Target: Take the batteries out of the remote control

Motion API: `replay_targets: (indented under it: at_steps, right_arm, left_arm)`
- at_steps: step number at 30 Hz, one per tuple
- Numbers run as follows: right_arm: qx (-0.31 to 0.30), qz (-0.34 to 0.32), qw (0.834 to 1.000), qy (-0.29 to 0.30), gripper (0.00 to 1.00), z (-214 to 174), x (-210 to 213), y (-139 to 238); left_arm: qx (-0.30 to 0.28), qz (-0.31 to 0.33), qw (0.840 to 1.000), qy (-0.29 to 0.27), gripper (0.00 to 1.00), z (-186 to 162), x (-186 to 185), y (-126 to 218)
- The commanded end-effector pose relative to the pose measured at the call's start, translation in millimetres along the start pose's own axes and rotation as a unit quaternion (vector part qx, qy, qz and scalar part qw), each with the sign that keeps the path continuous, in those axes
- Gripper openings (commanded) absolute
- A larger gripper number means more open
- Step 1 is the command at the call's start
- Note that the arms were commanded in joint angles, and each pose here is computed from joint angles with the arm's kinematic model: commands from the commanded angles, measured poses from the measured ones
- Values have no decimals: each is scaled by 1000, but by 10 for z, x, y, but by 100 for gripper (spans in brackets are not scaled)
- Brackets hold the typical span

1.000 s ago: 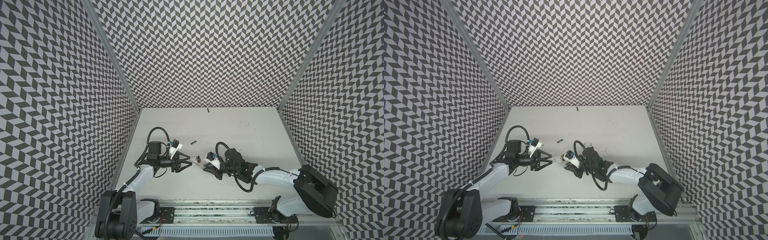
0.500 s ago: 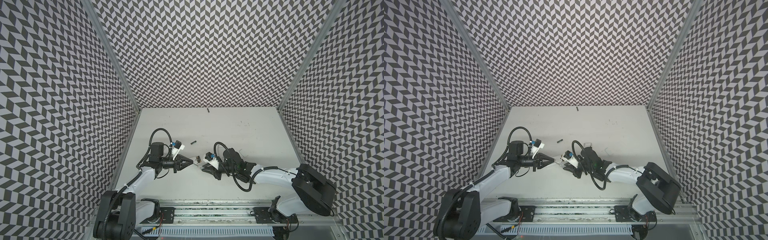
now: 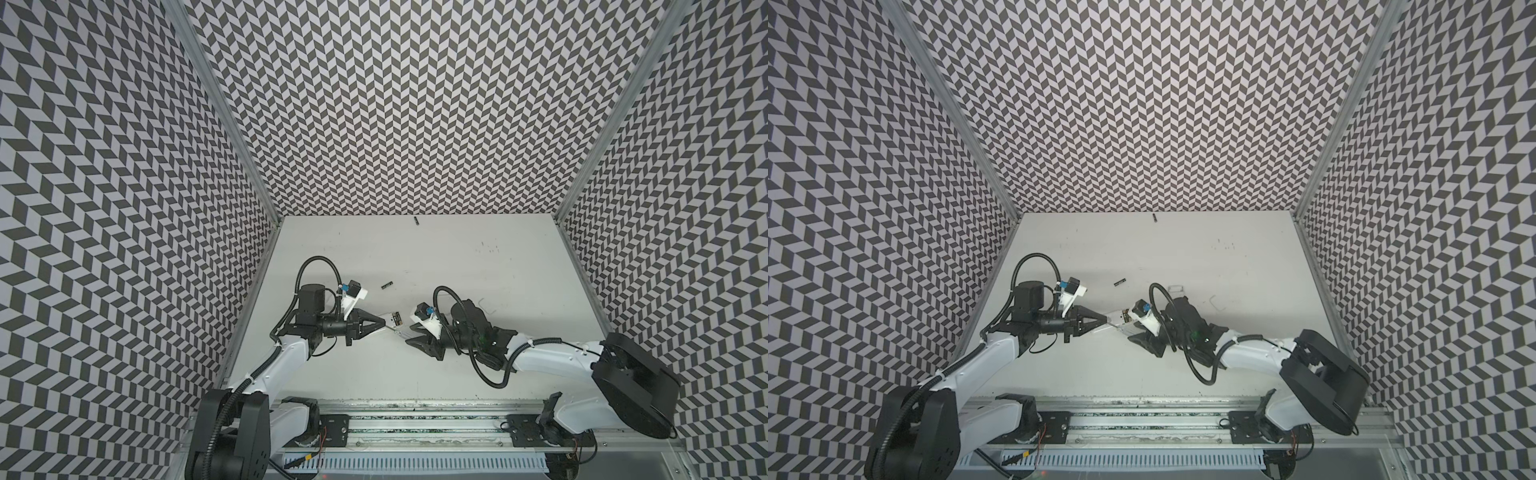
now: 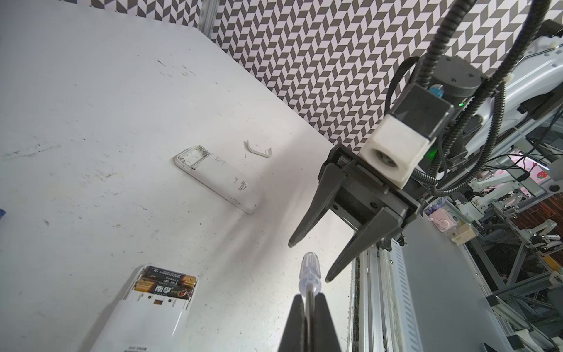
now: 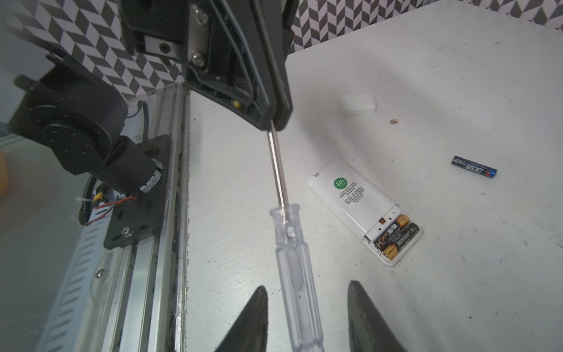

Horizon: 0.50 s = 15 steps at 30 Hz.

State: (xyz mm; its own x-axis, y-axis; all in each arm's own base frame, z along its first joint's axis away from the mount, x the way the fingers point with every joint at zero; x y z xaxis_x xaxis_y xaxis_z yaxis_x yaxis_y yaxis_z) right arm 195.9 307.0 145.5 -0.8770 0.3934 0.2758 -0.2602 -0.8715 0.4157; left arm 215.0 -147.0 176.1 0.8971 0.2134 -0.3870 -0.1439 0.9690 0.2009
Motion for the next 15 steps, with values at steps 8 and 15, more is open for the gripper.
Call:
replay_targets:
  at_steps: [8,15]
  right_arm:
    - [-187,-27,976,-109,49,623,-158,449]
    - [-315,100,929,-165,92,687,-57,927]
  left_arm:
    - [-53,22,998,-18,0,489,22,286]
    - [-83,41,996,0,0,756,43,367]
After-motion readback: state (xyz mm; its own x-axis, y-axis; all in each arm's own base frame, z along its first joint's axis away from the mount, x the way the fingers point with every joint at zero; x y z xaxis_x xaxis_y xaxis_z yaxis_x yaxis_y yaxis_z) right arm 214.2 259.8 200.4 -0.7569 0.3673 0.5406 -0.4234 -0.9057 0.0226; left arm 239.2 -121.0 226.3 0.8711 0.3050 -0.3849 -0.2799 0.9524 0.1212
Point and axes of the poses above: each gripper's point midway between its finger pads, its own y axis back along the fingers, its own x axis along the line the jaws close on, z = x × y, the point moved 4 cm from there along y, back along the fingers, and after that the axes turned 8 degrees about -y, right-handed, at the moved point
